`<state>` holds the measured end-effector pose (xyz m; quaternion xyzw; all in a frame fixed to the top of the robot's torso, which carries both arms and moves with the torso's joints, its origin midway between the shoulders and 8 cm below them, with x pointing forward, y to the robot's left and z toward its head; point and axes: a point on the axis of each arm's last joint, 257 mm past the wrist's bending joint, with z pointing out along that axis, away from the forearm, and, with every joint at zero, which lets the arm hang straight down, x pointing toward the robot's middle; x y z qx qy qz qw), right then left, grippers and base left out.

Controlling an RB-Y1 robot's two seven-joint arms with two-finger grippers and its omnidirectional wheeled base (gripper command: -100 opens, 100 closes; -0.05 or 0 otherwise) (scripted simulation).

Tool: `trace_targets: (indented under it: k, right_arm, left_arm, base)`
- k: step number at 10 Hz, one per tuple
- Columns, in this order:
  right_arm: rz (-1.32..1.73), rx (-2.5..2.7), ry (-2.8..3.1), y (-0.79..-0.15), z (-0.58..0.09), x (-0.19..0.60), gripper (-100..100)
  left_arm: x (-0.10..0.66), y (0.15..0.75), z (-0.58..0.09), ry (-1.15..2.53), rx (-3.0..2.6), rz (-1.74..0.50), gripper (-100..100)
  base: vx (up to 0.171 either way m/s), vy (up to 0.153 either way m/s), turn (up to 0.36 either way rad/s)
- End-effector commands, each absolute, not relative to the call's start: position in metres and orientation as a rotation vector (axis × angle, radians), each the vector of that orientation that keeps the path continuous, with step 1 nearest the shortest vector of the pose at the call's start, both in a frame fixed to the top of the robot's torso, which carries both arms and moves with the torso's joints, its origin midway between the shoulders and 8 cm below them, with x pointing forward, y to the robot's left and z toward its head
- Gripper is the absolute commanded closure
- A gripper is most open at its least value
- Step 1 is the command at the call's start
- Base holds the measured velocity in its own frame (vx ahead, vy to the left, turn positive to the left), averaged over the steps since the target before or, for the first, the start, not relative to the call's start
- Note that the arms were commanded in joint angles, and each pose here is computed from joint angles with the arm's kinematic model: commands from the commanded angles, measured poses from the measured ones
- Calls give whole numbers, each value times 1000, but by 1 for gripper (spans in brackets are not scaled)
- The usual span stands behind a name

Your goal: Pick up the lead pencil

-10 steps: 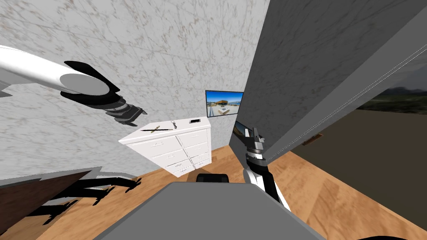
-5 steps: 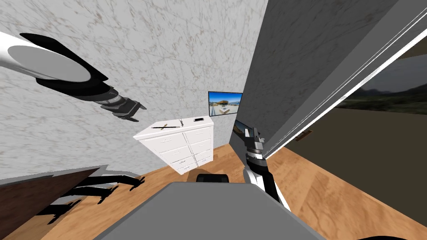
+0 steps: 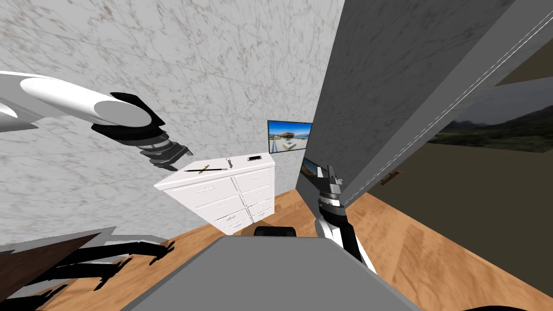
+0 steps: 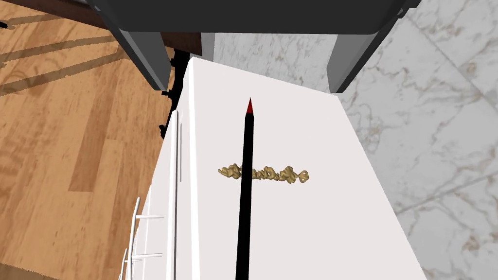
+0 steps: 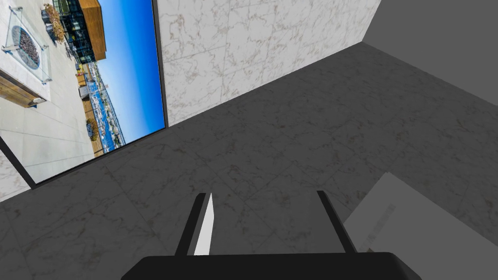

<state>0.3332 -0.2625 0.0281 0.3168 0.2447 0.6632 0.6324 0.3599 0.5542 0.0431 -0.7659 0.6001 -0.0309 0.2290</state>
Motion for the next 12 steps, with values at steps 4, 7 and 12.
trace_targets:
  k: [4,7,12]
  right_arm:
    - [1517,725,560,-262,28,333,0]
    - [1517,725,560,-262,28,333,0]
    - [1518,725,560,-262,28,333,0]
  left_arm:
    - [327,565,-14,1737,-2212,115,-100]
    - [320,566,-25,1753,-2232,157,-100]
    - [314,580,-39,1738,-2239,155,100]
  base:
    - [89,-21,-36]
    - [83,-18,-19]
    - [-12,-14,-24]
